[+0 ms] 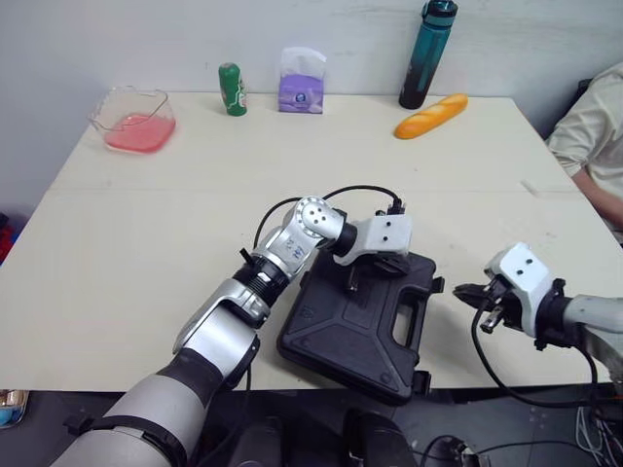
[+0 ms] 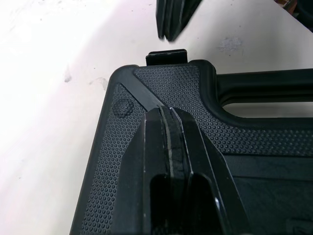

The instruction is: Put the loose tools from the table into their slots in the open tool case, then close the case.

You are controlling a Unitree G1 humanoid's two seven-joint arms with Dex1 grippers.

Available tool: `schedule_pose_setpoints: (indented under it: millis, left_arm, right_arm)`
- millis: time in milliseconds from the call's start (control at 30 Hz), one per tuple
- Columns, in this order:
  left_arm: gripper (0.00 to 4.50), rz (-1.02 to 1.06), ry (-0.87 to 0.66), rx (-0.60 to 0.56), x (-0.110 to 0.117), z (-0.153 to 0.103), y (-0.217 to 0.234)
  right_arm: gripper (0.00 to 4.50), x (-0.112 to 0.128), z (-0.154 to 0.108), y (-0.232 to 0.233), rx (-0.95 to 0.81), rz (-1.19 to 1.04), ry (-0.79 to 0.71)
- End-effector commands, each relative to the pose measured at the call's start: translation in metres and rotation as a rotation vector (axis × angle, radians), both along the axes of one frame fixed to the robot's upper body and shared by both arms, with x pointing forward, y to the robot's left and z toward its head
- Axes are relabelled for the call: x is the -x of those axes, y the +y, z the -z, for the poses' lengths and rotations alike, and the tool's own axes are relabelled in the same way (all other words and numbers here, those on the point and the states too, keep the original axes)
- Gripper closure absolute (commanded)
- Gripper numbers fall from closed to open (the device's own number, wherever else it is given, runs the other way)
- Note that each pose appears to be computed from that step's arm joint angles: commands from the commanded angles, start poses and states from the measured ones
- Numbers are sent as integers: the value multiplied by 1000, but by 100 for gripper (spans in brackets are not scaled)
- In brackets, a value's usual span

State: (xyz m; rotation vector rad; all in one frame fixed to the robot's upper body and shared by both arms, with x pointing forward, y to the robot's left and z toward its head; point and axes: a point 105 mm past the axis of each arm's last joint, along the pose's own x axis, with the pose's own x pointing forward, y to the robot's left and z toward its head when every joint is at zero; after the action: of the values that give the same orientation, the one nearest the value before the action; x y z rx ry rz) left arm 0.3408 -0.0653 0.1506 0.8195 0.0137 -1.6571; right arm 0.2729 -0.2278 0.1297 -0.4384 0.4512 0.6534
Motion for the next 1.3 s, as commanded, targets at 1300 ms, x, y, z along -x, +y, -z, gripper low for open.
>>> schedule_pose_setpoints:
  millis: [1300]
  left_arm:
    - [448, 328, 295, -172, 116, 3, 58]
  right_arm:
    - [450, 111, 5, 39, -60, -290, 326]
